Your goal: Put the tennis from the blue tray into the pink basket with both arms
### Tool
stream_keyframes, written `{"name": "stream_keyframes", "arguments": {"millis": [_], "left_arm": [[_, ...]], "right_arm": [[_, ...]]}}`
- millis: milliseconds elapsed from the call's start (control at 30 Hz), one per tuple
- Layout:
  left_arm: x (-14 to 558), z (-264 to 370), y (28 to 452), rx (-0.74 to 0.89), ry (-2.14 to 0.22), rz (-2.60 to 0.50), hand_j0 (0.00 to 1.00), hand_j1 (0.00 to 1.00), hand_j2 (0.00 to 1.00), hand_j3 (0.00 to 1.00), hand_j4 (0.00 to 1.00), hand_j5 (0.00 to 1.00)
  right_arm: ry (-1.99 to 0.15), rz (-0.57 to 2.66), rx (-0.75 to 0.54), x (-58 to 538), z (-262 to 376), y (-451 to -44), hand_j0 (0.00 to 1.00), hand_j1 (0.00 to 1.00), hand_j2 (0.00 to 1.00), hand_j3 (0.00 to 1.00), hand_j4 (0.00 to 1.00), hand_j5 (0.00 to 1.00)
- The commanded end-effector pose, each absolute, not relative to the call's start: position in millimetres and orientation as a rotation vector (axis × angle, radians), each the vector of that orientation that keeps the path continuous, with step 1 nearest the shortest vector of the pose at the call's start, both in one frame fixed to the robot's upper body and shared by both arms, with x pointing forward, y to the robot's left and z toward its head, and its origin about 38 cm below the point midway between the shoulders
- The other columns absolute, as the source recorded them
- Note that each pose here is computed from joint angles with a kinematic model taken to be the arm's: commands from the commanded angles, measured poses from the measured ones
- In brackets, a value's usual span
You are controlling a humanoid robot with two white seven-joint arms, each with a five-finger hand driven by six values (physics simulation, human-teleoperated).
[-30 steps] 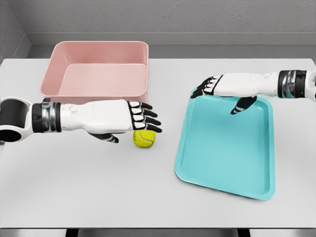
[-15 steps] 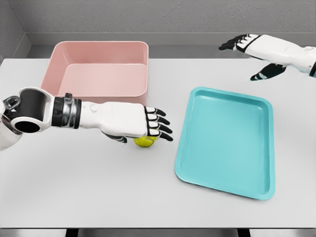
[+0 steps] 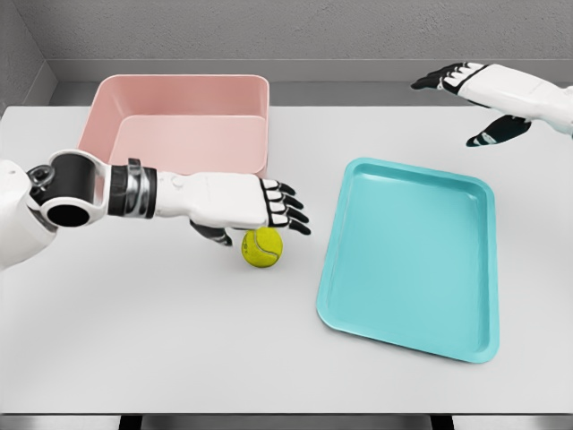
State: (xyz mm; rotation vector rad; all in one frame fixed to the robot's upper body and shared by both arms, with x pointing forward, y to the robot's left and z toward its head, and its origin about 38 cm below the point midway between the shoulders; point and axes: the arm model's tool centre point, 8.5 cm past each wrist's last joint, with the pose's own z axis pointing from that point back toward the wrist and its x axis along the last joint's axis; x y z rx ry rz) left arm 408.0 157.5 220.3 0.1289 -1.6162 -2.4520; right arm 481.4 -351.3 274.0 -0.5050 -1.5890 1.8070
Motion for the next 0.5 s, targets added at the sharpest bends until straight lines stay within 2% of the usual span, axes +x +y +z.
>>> {"name": "stream_keyframes", "arguments": {"millis": [0, 467], "left_arm": [[419.1, 211.9, 161.6, 0.131, -1.584, -2.416, 1.00, 1.00, 1.00, 1.00, 1.00, 1.00], [421.3, 189.3, 154.8, 0.080, -1.545, -2.404, 1.00, 1.00, 1.00, 1.00, 1.00, 1.00]], "right_arm": [[-1.599, 1.786, -0.517, 482.3, 278.5, -355.2, 1.00, 1.00, 1.00, 1.00, 1.00, 1.00], [-1.550, 1.761, -0.525, 481.5, 267.8, -371.7, 1.00, 1.00, 1.00, 1.00, 1.00, 1.00]]}}
